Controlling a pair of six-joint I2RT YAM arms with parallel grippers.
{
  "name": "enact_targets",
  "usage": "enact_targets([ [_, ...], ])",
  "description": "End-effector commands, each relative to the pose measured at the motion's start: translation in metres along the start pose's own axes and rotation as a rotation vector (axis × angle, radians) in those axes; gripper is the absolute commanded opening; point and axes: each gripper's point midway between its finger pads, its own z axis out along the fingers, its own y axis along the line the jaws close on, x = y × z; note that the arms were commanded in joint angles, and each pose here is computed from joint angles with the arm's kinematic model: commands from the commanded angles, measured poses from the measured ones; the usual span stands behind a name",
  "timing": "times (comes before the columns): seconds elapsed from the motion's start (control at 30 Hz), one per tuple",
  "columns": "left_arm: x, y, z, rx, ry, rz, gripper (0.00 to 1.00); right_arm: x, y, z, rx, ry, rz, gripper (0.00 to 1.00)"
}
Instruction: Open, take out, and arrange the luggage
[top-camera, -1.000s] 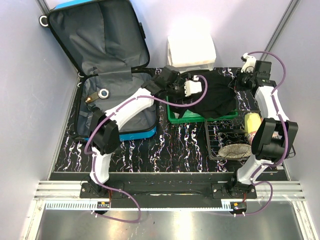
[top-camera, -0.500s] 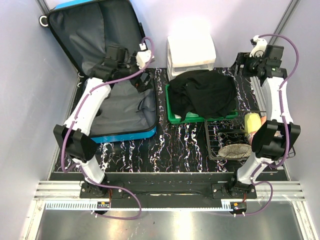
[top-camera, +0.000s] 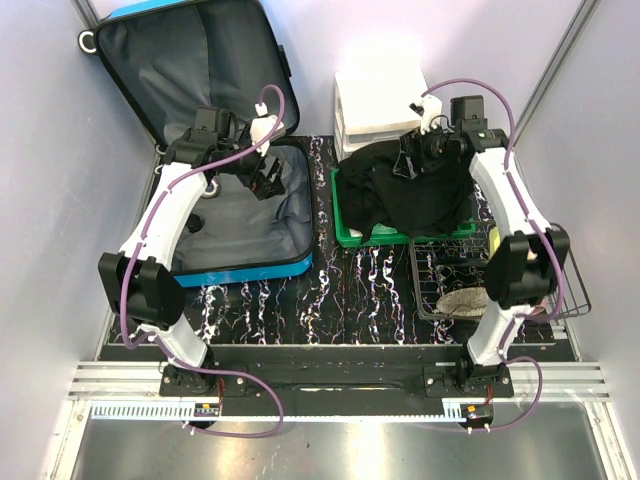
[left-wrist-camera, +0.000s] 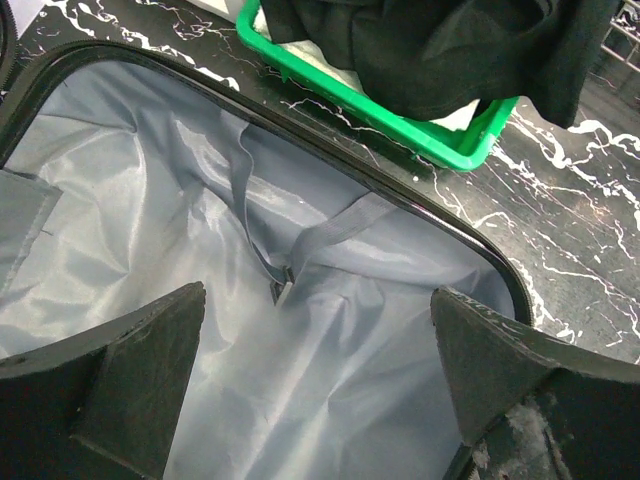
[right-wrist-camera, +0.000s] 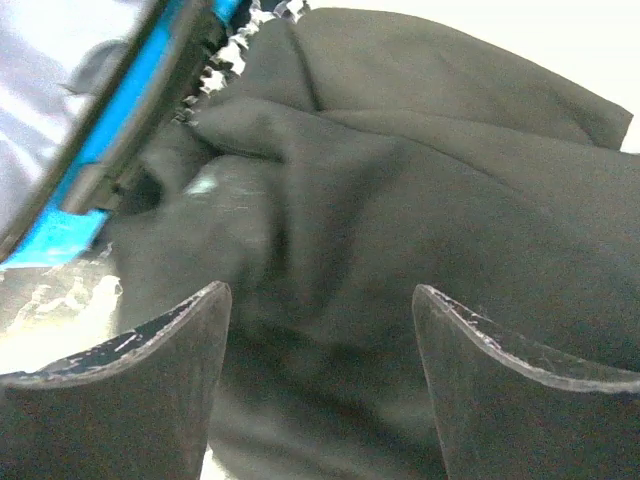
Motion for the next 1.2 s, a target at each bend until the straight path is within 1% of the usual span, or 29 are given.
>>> enact_targets([
  [0.0, -0.020, -0.010, -0.018, -0.006, -0.079, 0.043, 0.99, 0.029, -0.071, 0.047, 0.137, 0.105, -0.050, 0.84],
  [0.03, -0.019, -0.009, -0.017, -0.011, -0.075, 0.045, 0.99, 0.021, -0.081, 0.050, 0.157, 0.101, -0.089, 0.84],
  [0.07, -0.019, -0.008, -0.019, -0.017, -0.074, 0.055, 0.99, 0.026, -0.088, 0.057, 0.166, 0.121, -0.102, 0.84],
  [0.1, -0.015, -0.006, -0.019, -0.028, -0.063, 0.057, 0.99, 0.040, -0.097, 0.068, 0.171, 0.162, -0.099, 0.86],
  [0.2, -0.010, -0.003, -0.021, -0.048, -0.049, 0.062, 0.99, 0.044, -0.101, 0.074, 0.162, 0.183, -0.117, 0.86],
  [0.27, -0.007, 0.000, -0.021, -0.061, -0.039, 0.059, 0.99, 0.025, -0.097, 0.068, 0.161, 0.146, -0.095, 0.87],
  [0.3, -0.004, 0.000, -0.023, -0.071, -0.033, 0.058, 0.99, 0.018, -0.089, 0.061, 0.140, 0.141, -0.071, 0.87],
  [0.33, -0.004, 0.001, -0.025, -0.079, -0.032, 0.058, 0.99, -0.008, -0.083, 0.049, 0.144, 0.082, -0.051, 0.88],
  [0.43, 0.001, 0.001, -0.029, -0.092, -0.025, 0.056, 0.99, -0.051, -0.056, 0.021, 0.110, -0.015, -0.029, 0.88],
  [0.53, 0.004, 0.002, -0.032, -0.076, -0.022, 0.040, 0.99, -0.072, -0.028, 0.001, 0.066, -0.058, -0.067, 0.89],
  [0.57, 0.008, 0.004, -0.035, -0.074, -0.016, 0.023, 0.99, -0.075, -0.015, 0.000, 0.040, -0.061, -0.090, 0.93],
  [0.63, 0.008, 0.009, -0.040, -0.071, -0.029, 0.002, 0.99, -0.082, 0.006, -0.008, -0.019, -0.078, -0.145, 0.95],
  [0.67, 0.008, 0.011, -0.042, -0.075, -0.030, -0.005, 0.99, -0.079, 0.025, -0.004, -0.062, -0.061, -0.169, 0.96],
  [0.73, 0.006, 0.018, -0.049, -0.087, -0.047, -0.017, 0.99, -0.075, 0.044, 0.001, -0.116, -0.044, -0.241, 0.97],
  [0.8, 0.002, 0.022, -0.056, -0.100, -0.062, -0.021, 0.99, -0.067, 0.068, 0.015, -0.169, -0.013, -0.292, 0.98],
  [0.87, 0.001, 0.028, -0.063, -0.123, -0.071, -0.036, 0.99, -0.054, 0.080, 0.030, -0.209, 0.023, -0.344, 0.98],
  [0.9, 0.001, 0.028, -0.066, -0.127, -0.076, -0.041, 0.99, -0.050, 0.097, 0.038, -0.245, 0.035, -0.374, 0.98],
  [1.1, 0.004, 0.023, -0.082, -0.126, -0.107, -0.066, 0.99, -0.003, 0.127, 0.079, -0.415, 0.115, -0.533, 0.96],
  [1.17, 0.006, 0.020, -0.083, -0.123, -0.107, -0.069, 0.99, 0.013, 0.137, 0.096, -0.466, 0.125, -0.611, 0.95],
])
